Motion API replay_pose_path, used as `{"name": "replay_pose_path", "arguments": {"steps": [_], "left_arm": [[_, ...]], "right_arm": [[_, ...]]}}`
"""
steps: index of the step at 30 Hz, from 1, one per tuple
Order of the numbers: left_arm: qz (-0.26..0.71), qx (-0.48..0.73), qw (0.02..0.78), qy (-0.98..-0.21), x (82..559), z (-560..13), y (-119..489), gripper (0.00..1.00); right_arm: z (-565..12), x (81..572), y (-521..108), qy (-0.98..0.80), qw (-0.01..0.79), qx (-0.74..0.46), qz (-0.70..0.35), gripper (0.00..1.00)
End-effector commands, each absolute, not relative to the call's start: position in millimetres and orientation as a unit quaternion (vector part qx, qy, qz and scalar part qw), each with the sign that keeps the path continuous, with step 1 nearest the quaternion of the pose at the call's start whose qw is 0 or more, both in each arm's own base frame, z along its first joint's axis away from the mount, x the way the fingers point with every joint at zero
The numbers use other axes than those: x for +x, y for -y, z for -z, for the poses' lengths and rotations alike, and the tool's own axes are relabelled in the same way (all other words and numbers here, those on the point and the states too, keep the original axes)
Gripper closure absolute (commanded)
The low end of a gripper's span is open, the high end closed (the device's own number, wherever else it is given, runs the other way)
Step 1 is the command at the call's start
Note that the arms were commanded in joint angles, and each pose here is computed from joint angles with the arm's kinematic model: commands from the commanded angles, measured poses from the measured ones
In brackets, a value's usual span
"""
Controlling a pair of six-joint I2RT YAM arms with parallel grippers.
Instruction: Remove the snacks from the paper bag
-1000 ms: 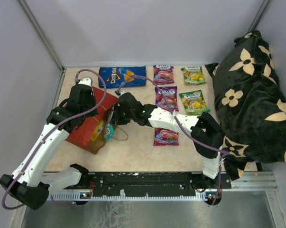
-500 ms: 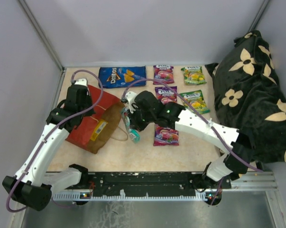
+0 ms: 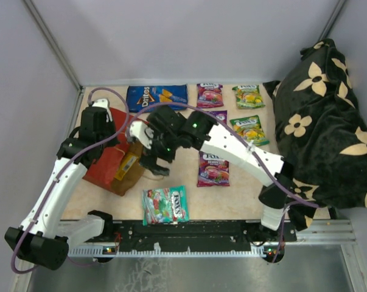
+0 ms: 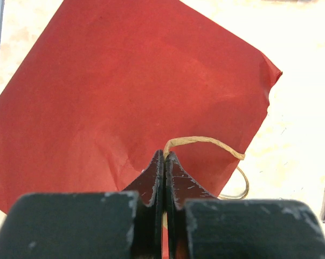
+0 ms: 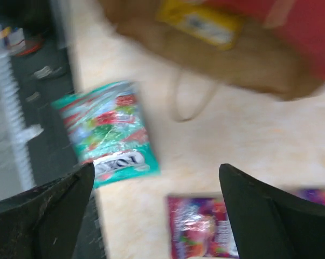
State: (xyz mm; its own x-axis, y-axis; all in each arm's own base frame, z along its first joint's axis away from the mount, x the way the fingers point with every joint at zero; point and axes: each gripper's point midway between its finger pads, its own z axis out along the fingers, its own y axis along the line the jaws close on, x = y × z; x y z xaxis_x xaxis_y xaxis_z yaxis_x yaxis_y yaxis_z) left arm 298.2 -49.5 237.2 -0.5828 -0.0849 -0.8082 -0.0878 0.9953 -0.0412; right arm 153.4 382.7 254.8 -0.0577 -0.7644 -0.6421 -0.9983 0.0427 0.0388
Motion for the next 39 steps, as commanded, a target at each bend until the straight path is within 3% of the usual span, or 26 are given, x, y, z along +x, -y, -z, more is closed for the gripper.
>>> {"name": "replay_pose_path", "arguments": {"steps": [1, 3, 6, 8, 11, 13, 19, 33, 39], "left_arm": [[0.002, -0.045, 0.470, -0.882, 299, -245, 47, 1.00], [0.001, -0.046, 0.470, -0.881, 297, -246, 45, 1.00], [0.002, -0.046, 0.472, -0.880, 294, -246, 44, 1.00], [0.013, -0.041, 0.468, -0.882, 292, -244, 48, 1.00], [0.024, -0.034, 0.461, -0.886, 291, -236, 53, 1.00], [0.030, -0.029, 0.453, -0.891, 291, -228, 56, 1.00], [0.042, -0.023, 0.429, -0.902, 291, -204, 63, 1.00], [0.051, -0.005, 0.428, -0.902, 286, -208, 67, 1.00], [0.052, -0.005, 0.438, -0.898, 283, -218, 65, 1.00]], "right_arm": [[-328, 294, -373, -0.760, 0.460, -0.455, -0.062, 0.01], [-364, 319, -360, -0.767, 0.558, -0.307, -0.081, 0.01], [-368, 267, -361, -0.705, 0.597, -0.256, -0.284, 0.01], [-340, 232, -353, -0.700, 0.559, -0.243, -0.372, 0.04], [-263, 191, -350, -0.750, 0.448, -0.259, -0.412, 0.13], [-218, 164, -343, -0.776, 0.385, -0.262, -0.426, 0.19], [-135, 124, -324, -0.827, 0.289, -0.220, -0.430, 0.22], [-61, 131, -348, -0.842, 0.256, -0.214, -0.425, 0.40], [-39, 142, -342, -0.856, 0.271, -0.192, -0.396, 0.37]]}}
